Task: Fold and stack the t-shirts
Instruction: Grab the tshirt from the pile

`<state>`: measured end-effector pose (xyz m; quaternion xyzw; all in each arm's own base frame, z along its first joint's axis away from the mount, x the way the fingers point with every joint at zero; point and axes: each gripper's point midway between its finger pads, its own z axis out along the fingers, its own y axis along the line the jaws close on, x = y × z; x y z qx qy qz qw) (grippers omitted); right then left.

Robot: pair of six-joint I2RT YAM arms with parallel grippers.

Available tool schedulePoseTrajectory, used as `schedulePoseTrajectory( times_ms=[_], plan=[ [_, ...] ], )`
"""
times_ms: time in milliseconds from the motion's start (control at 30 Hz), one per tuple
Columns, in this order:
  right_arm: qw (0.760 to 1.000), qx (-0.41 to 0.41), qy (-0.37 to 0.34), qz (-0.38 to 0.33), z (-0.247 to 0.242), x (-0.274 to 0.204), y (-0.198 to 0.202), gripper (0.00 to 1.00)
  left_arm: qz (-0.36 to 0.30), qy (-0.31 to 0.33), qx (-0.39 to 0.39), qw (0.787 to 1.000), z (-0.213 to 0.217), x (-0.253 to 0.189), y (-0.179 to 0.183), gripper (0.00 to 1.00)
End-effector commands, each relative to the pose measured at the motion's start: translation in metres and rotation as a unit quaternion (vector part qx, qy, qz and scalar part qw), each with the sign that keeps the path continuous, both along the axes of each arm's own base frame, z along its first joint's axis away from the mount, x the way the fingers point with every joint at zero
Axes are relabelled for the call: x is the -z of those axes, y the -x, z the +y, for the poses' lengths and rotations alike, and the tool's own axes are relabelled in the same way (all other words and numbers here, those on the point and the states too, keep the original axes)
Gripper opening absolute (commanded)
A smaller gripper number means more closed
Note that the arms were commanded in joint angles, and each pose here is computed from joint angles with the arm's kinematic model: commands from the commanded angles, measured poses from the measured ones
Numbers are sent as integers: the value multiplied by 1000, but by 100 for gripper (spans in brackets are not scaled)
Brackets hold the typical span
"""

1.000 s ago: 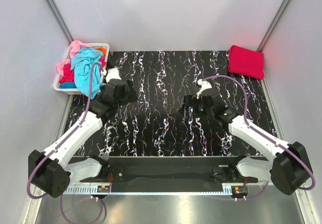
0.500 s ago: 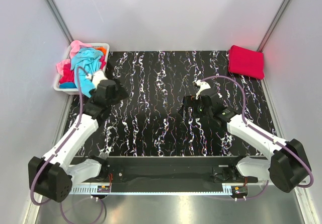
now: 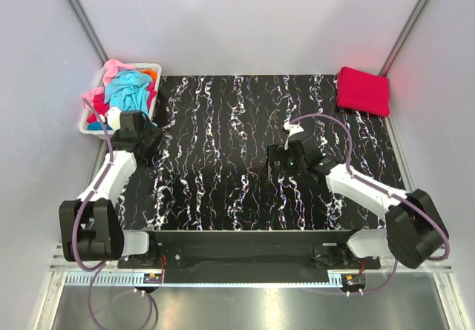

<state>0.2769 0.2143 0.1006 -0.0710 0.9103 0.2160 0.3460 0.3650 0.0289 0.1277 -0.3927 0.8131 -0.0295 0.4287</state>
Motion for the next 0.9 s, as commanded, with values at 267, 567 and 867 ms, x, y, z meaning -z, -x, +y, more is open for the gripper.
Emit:
schedulePoseTrajectory(
  times_ms=[267, 567, 867],
  plan=[
    [1000, -7, 8, -22, 16, -1, -25, 99, -27, -103, -132, 986, 64, -33, -33, 79],
    [999, -14, 24, -19, 18, 8, -31, 100, -3, -83, -127, 988, 62, -5, -59, 59],
    [1000, -8, 23, -9, 21, 12, -35, 100, -30, -60, -100, 993, 44, -26, -48, 0]
  ],
)
